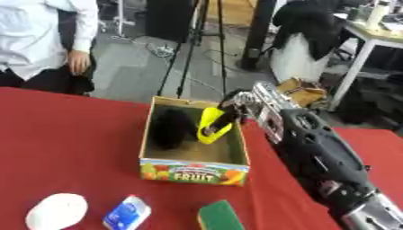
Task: Pick up objects on the table and place them in the box.
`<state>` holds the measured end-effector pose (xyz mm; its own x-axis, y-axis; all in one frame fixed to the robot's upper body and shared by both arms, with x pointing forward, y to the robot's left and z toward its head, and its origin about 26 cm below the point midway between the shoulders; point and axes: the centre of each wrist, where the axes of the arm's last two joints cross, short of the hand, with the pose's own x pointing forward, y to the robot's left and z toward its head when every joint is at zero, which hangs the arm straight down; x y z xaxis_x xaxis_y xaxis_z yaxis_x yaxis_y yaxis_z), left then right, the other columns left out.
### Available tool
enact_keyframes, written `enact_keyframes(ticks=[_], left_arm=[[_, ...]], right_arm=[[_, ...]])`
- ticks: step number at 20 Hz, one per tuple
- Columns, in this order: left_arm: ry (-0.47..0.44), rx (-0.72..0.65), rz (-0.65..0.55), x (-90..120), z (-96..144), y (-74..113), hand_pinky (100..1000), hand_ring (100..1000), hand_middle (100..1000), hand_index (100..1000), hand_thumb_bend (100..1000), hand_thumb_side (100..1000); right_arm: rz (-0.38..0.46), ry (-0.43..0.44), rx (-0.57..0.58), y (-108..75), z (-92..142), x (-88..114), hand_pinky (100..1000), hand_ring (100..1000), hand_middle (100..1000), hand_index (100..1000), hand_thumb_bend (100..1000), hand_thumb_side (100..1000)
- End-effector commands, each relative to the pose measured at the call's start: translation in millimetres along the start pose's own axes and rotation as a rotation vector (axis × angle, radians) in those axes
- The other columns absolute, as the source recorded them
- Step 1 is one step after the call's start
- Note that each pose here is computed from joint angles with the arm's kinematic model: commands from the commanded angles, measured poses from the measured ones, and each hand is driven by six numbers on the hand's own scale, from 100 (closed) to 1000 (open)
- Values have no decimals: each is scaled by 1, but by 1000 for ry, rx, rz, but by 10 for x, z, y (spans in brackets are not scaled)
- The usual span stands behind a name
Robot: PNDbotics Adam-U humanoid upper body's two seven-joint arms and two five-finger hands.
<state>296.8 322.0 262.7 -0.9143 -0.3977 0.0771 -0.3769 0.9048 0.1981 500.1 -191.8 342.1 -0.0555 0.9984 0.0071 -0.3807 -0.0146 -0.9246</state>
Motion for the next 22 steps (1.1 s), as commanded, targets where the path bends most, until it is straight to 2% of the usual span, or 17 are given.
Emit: enact_keyframes(ticks=[1,4,10,15,18,22], left_arm=[[-36,-3,-8,34,-80,29,927,951,806,862,100,983],[-37,-4,-7,34,-81,27,927,951,806,863,100,983],[-38,-5,-9,34,-83,28,928,951,807,864,100,983],[-39,-4,-9,34,-83,29,928,952,807,864,100,982],[-40,-4,-10,34,-85,31,929,952,807,864,100,981],[-41,-5,-12,34,-89,34,929,952,807,864,100,981]], right_arm=[[-4,20,-63,-154,122,-69,824,929,939,1000,335,768],[-1,19,-88,-152,122,-80,849,964,997,1000,370,822],[-1,12,-131,-157,126,-101,881,994,1000,1000,441,923],[-11,8,-149,-162,131,-106,915,1000,1000,1000,489,947],[-22,11,-143,-163,126,-106,945,1000,1000,1000,563,939],[-27,7,-149,-195,153,-97,957,1000,1000,1000,585,942]])
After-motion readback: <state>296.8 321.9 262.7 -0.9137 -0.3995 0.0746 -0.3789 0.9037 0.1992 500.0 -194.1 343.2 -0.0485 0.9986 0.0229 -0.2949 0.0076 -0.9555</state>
